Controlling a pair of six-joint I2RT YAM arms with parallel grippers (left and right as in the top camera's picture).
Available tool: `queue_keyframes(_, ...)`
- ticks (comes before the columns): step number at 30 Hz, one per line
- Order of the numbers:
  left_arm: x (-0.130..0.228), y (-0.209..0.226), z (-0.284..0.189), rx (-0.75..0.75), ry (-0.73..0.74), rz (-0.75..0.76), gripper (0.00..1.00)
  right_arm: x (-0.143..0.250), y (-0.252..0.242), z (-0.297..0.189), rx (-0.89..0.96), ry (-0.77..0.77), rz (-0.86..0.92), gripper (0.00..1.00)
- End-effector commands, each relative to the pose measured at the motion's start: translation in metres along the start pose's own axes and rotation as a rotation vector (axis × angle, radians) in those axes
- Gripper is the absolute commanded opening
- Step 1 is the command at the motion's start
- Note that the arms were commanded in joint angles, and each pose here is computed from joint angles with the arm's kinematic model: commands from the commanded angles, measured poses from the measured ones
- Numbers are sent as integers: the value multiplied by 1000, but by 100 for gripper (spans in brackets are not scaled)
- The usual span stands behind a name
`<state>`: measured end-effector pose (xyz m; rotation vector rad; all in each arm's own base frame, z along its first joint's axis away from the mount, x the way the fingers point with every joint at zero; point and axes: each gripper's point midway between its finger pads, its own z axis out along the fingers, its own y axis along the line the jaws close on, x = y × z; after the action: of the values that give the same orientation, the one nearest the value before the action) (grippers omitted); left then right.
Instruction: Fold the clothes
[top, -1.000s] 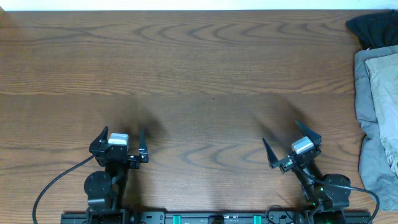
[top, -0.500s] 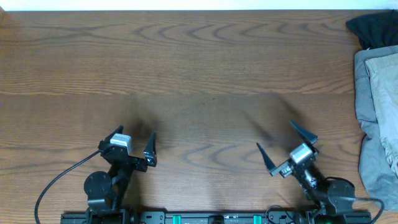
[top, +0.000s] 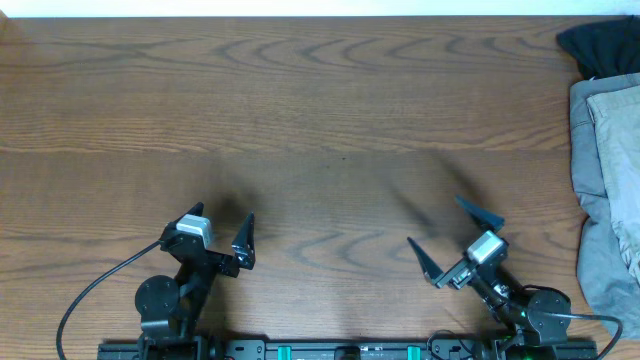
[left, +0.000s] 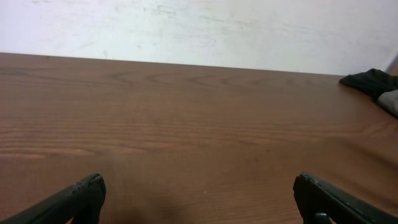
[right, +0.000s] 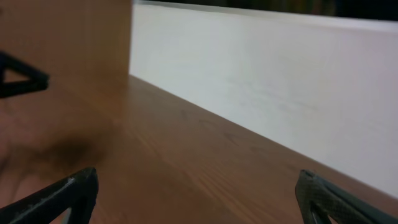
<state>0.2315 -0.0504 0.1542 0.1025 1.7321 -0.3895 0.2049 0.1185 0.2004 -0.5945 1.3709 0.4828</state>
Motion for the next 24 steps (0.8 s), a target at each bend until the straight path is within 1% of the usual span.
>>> queue_keyframes(1,-6,-4,-1,19,-13,-7,98,-2,-24,-2,138,-15,141,99)
queue_keyframes(5,-39,-11,-10,19,-74,17,98,-12,-36,-4,199,-39,219,99)
queue_keyframes(8,-63,-15,-15,18,-88,23,98,-22,-42,-2,226,-27,247,99)
queue_keyframes(11,-80,-15,-13,-3,-51,7,98,-32,-49,5,233,17,271,99)
queue_keyframes(13,-86,-11,-6,-23,11,-18,98,-36,-55,14,237,66,298,99)
queue_keyframes(17,-94,-6,9,-48,170,-78,98,-30,-72,39,250,238,391,99)
queue_keyframes(20,-103,-2,22,-64,274,-118,98,-15,-87,60,261,412,477,99)
queue_keyframes(24,-113,3,39,-81,394,-161,98,7,-105,87,247,654,530,99)
